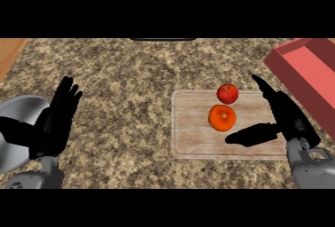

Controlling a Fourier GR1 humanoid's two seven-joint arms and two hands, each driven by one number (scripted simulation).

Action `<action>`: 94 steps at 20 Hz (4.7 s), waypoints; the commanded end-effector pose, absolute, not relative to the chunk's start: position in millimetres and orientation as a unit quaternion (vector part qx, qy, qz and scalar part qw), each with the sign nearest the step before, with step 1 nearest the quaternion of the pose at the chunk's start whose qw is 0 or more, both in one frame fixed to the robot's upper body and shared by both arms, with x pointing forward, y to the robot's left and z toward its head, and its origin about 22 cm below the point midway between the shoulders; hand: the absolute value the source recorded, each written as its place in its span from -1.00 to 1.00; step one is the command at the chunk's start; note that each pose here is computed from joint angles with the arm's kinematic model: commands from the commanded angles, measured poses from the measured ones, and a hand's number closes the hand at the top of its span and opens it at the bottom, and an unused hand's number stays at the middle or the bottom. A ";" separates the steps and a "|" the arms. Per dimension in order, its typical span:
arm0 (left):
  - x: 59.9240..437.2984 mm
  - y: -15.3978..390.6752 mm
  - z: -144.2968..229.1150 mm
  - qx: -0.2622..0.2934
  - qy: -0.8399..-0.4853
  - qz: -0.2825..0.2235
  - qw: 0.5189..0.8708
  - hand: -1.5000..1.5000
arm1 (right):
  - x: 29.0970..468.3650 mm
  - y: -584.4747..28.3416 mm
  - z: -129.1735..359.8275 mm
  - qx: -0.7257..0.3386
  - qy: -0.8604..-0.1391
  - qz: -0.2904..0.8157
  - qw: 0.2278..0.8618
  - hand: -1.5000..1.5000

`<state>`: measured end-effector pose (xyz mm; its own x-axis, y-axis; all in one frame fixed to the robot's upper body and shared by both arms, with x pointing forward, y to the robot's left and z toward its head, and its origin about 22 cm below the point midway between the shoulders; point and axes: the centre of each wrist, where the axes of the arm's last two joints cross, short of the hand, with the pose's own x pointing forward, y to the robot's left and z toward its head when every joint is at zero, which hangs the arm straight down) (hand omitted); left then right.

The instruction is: Pick the squash from the cutting board and place it in the cardboard box

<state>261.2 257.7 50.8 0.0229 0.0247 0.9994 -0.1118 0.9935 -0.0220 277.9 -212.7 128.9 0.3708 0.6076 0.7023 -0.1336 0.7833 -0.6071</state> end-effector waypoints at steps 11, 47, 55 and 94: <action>259.6 250.5 61.1 0.033 -0.703 0.060 0.707 0.00 | 294.5 -193.1 85.7 -0.256 -0.477 0.253 0.802 -1.00; 261.5 265.8 61.6 0.032 -0.698 0.042 0.714 0.00 | 309.8 -184.7 46.5 -0.277 -0.496 0.316 0.760 1.00; 276.6 270.5 60.9 0.030 -0.707 0.047 0.705 0.00 | 301.2 -177.7 55.7 -0.307 -0.531 0.366 0.699 1.00; 260.6 261.2 45.4 0.029 -0.704 0.050 0.708 0.00 | 257.6 -248.9 252.3 -0.445 -0.667 0.281 0.528 1.00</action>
